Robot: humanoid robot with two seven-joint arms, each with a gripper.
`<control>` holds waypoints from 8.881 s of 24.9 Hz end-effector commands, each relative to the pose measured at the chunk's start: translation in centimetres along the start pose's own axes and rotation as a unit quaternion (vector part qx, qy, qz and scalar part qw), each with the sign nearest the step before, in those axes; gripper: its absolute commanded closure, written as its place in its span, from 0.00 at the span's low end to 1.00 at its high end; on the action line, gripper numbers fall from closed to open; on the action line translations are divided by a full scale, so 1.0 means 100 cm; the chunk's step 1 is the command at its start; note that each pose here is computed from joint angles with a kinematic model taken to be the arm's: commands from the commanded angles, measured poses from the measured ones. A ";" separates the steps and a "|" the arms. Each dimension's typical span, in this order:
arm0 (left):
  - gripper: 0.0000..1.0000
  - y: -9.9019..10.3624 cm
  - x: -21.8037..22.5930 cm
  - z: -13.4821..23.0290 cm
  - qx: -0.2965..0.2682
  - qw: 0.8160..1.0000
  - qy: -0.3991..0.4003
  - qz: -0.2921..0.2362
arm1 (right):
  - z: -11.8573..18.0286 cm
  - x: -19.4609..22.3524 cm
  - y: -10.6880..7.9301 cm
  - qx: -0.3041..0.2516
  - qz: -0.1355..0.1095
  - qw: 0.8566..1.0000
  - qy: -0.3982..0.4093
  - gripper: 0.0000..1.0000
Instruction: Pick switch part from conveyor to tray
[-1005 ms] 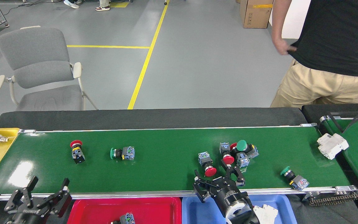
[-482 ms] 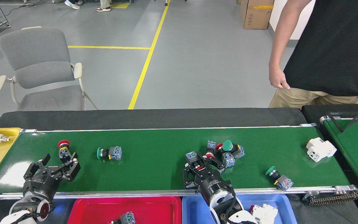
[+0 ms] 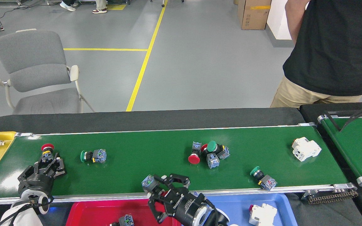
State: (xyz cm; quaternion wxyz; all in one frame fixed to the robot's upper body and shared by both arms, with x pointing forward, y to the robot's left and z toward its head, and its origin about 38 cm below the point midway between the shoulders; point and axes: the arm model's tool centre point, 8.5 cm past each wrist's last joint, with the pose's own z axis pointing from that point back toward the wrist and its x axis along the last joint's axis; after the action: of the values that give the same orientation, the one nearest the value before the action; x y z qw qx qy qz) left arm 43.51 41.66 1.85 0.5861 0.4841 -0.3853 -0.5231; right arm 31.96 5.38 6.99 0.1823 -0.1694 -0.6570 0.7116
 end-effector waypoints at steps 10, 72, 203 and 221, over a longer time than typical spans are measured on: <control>0.46 -0.026 0.087 0.210 0.063 0.928 -0.365 -0.046 | 0.123 -0.074 -0.002 -0.087 -0.085 0.953 0.279 0.00; 0.21 0.012 0.159 0.038 0.032 0.977 -0.200 -0.062 | 0.098 -0.052 0.009 -0.069 -0.095 0.980 0.162 0.00; 0.00 0.012 0.011 0.098 0.029 0.997 -0.066 -0.007 | 0.240 -0.108 0.032 -0.073 -0.073 0.888 0.448 0.00; 0.00 0.007 -0.018 0.054 -0.010 0.999 -0.036 0.011 | 0.244 -0.111 0.033 -0.067 -0.068 0.890 0.446 0.01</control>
State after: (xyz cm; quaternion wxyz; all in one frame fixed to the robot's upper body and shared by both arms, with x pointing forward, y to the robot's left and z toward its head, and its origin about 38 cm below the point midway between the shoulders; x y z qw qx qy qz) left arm 37.57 42.15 2.91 0.5897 0.4439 -0.4037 -0.5406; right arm 29.67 -21.37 5.16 0.4989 -0.4325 -0.5583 0.5024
